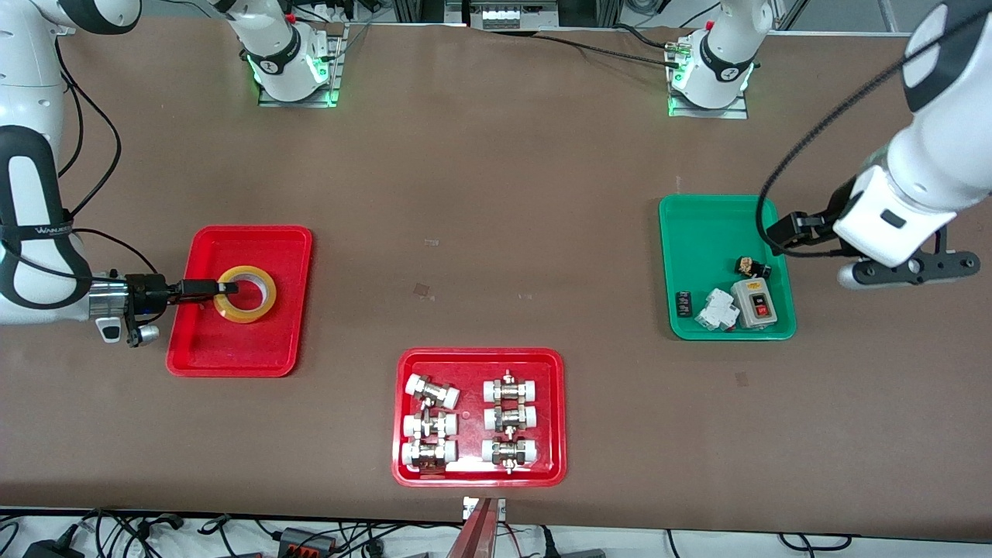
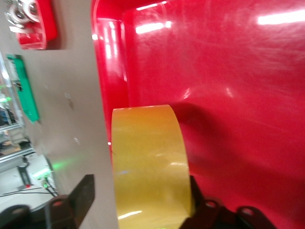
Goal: Left arm passes tape to right arm into tray
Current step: 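Lower the tape into the red tray and open the right gripper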
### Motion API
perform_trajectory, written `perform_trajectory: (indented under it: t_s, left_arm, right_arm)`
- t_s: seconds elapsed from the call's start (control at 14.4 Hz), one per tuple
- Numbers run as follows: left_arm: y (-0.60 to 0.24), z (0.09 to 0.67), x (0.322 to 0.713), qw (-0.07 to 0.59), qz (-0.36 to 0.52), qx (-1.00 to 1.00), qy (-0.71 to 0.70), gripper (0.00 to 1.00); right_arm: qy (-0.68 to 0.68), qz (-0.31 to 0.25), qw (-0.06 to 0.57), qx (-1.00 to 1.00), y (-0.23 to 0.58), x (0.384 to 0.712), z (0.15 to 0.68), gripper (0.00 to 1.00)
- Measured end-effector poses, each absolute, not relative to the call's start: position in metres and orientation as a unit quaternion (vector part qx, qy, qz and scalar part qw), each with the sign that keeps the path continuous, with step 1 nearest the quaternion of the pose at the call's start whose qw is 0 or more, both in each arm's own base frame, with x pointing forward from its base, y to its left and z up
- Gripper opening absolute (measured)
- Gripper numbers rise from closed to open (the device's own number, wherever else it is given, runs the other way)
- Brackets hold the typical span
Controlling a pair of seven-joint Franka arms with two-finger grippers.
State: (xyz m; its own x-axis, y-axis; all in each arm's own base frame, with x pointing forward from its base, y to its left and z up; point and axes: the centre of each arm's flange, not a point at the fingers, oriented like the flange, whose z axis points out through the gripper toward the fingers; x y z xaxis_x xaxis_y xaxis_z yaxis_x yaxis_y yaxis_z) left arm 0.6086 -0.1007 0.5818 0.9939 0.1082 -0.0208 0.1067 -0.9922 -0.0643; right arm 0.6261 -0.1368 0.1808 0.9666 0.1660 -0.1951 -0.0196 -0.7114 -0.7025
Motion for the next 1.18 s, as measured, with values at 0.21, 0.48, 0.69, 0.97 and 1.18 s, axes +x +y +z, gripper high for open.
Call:
perform_trajectory:
  t_s: [0.21,0.48,0.69,0.97,1.18]
  left_arm:
    - [-0.085,0.578,0.594,0.047,0.003,-0.997,-0.059,1.0]
    - [-0.054,0.579,0.599,0.043,-0.008,-0.999,0.002,1.0]
    - [-0.03,0.577,0.602,0.037,-0.006,-0.999,0.019,1.0]
    - [0.005,0.572,0.602,0.016,0.002,-1.0,0.008,1.0]
    - [-0.004,0.574,0.596,0.014,0.003,-1.0,0.014,1.0]
  right_arm:
    - [-0.077,0.137,0.323,-0.933,-0.132,0.628,0.177,1.0]
    - [-0.132,0.148,0.251,-0.948,-0.109,0.641,0.187,1.0]
    - [-0.148,0.159,0.199,-0.956,-0.077,0.651,0.205,1.0]
    - [-0.149,0.16,0.189,-0.957,-0.075,0.651,0.207,1.0]
    - [-0.172,0.15,0.188,-0.955,-0.079,0.651,0.201,1.0]
